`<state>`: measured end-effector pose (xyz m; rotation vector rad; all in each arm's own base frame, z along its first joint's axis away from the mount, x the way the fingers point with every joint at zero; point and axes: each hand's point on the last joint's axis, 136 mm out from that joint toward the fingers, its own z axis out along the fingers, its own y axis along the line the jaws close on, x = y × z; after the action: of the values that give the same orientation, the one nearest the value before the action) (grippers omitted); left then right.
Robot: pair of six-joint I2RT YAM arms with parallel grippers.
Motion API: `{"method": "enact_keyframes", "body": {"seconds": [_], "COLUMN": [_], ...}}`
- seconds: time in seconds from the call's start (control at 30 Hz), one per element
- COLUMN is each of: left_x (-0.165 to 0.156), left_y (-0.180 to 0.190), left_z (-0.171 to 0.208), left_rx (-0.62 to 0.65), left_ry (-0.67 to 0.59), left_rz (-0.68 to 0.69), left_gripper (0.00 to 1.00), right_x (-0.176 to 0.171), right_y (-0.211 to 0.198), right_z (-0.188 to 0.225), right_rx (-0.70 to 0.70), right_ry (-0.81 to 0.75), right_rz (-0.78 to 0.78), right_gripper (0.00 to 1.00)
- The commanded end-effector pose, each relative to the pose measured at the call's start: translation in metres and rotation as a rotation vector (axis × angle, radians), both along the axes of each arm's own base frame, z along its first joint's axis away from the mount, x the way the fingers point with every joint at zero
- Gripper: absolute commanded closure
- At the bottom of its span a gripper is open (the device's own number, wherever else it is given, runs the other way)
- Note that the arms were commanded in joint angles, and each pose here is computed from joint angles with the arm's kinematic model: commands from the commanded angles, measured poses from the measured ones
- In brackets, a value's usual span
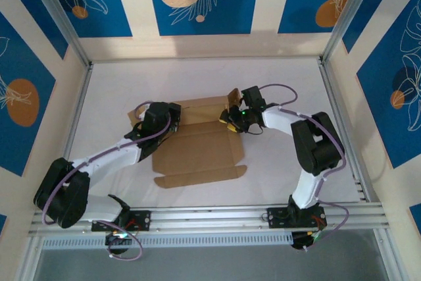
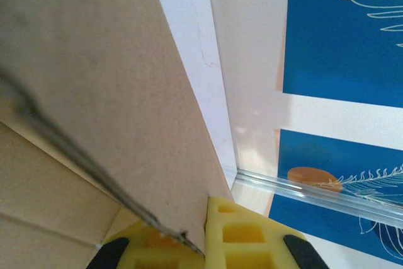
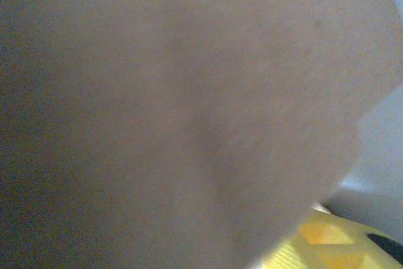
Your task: Fold the paper box
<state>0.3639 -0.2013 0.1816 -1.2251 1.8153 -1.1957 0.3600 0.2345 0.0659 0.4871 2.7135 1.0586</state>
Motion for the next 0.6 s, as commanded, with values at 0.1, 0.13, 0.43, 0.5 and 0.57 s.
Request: {"method": "enact_keyframes", "body": {"seconds": [0.1, 0.13, 0.43, 0.5, 0.57], "left_x": [-0.007, -0.007, -0.007, -0.007, -0.008], "left_y": [0.013, 0.013, 0.008, 0.006, 0.007], "left_z": [-0.019, -0.018, -0.012, -0.011, -0.011], "left_rx": [0.124, 0.131, 0.186, 0.208, 0.220], "left_ry": [-0.002, -0.013, -0.062, -0.069, -0.069], "left_rz": [0.011, 0.007, -0.049, -0.070, -0.076], "left_gripper": [1.00, 1.00, 1.00, 1.00, 1.00], "right_x": [-0.044, -0.049, -0.067, -0.057, -0.047], "right_y": [0.002, 0.000, -0.060, -0.086, -0.102], "right_z": [0.026, 0.030, 0.086, 0.100, 0.110], "right_rx": [0.016, 0.009, -0.129, -0.217, -0.291], "right_ry": [-0.065, -0.077, -0.293, -0.344, -0.405], "right_rz": [0.178, 0.191, 0.098, 0.034, 0.020], "right_gripper": [0.51, 0.51, 0.55, 0.55, 0.55]}}
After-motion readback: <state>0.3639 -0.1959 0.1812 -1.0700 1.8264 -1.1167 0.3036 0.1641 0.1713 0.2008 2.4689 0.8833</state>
